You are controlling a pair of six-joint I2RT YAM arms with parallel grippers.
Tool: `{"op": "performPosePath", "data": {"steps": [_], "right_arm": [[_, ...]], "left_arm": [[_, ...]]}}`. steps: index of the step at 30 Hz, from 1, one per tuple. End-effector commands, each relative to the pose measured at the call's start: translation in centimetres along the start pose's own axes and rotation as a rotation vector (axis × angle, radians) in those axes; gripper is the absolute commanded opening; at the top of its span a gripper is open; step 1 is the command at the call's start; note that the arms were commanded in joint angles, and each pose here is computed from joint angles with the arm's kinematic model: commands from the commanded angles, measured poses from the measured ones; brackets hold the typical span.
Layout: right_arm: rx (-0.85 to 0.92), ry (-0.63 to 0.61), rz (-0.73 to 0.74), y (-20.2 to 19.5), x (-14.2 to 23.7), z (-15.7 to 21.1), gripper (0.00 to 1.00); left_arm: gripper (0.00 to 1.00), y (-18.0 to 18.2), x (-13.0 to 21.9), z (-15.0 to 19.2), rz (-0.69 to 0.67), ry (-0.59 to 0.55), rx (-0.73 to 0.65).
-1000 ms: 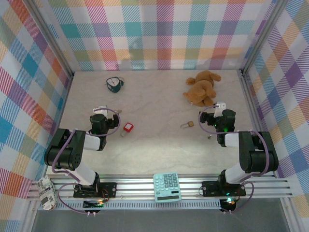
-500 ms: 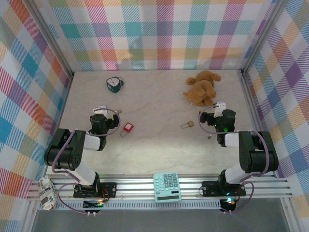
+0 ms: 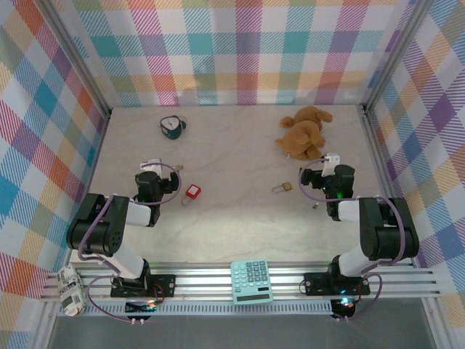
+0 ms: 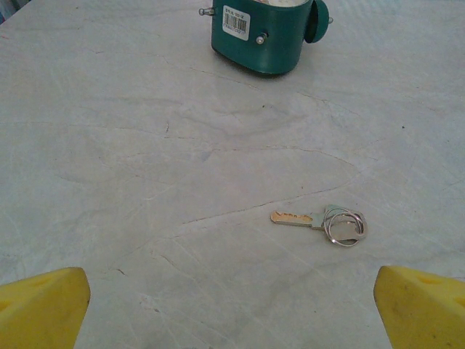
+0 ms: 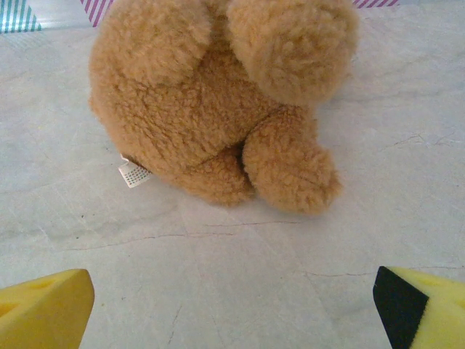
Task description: Unlock with the key
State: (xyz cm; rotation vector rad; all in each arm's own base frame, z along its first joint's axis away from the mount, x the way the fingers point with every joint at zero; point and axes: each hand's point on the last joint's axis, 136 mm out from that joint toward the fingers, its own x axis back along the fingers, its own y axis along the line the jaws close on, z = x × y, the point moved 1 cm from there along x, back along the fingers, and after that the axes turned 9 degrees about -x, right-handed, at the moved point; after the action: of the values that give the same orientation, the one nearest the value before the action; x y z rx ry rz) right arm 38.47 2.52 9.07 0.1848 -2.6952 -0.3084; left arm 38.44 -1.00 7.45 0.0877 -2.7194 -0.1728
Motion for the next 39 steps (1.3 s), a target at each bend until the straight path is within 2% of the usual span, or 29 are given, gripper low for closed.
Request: {"op": "performPosePath", "data": {"steps": [1,14,17,20,22,24,26,27,28,29,30,31,33,35,37,39], "right_arm": [[-0.008,-0.010,-0.019,0.3,-0.1,-0.6,0.99],[-0.008,-0.009,-0.012,0.2,-0.2,-0.7,0.99],[-0.001,-0.013,0.037,0.0,0.0,-1.3,0.99],[0.042,0.043,0.092,1.5,0.7,-4.0,0.99],[0.025,0.043,0.103,3.4,2.2,-7.4,0.99],[-0.017,0.043,0.120,5.5,4.3,-11.1,0.99],[-0.207,0.083,0.175,5.5,6.6,-13.4,0.99],[-0.379,0.104,0.278,4.1,7.6,-13.2,0.99],[-0.552,0.144,0.378,2.5,8.4,-11.6,0.99],[-0.633,0.192,0.354,2.5,8.0,-10.3,0.99],[-0.635,0.244,0.258,3.3,6.9,-9.2,0.99],[-0.637,0.290,0.230,3.7,6.5,-8.1,0.99],[-0.637,0.365,0.148,5.0,5.9,-5.9,0.96],[-0.649,0.399,0.107,5.7,6.0,-4.6,0.92],[-0.630,0.439,0.082,6.5,6.4,-3.7,0.90],[-0.587,0.472,0.083,7.4,7.0,-2.9,0.89]], "left_arm": [[1.00,0.3,0.0,-1.3,0.000,-0.034,0.009],[1.00,0.8,0.2,-1.8,-0.030,-0.039,0.015],[1.00,1.8,1.5,-4.9,-0.070,0.002,0.019],[1.00,2.9,3.8,-10.3,-0.092,-0.021,0.058],[1.00,3.9,6.2,-14.2,-0.107,-0.059,0.169],[1.00,5.4,9.1,-17.1,-0.151,-0.072,0.368],[1.00,5.0,11.7,-19.4,-0.078,-0.091,0.445],[1.00,4.6,12.7,-20.1,-0.031,-0.107,0.436],[1.00,4.8,13.6,-20.8,-0.022,-0.166,0.482],[1.00,5.4,14.2,-20.7,-0.039,-0.207,0.556],[1.00,6.0,14.9,-20.0,-0.059,-0.237,0.659],[1.00,6.2,15.3,-19.6,-0.055,-0.262,0.725],[1.00,5.2,15.8,-19.9,0.035,-0.345,0.707],[1.00,5.2,15.9,-19.3,0.040,-0.383,0.699],[1.00,5.1,15.2,-18.7,0.027,-0.353,0.659],[0.96,4.5,13.0,-17.6,0.000,-0.222,0.614]]}}
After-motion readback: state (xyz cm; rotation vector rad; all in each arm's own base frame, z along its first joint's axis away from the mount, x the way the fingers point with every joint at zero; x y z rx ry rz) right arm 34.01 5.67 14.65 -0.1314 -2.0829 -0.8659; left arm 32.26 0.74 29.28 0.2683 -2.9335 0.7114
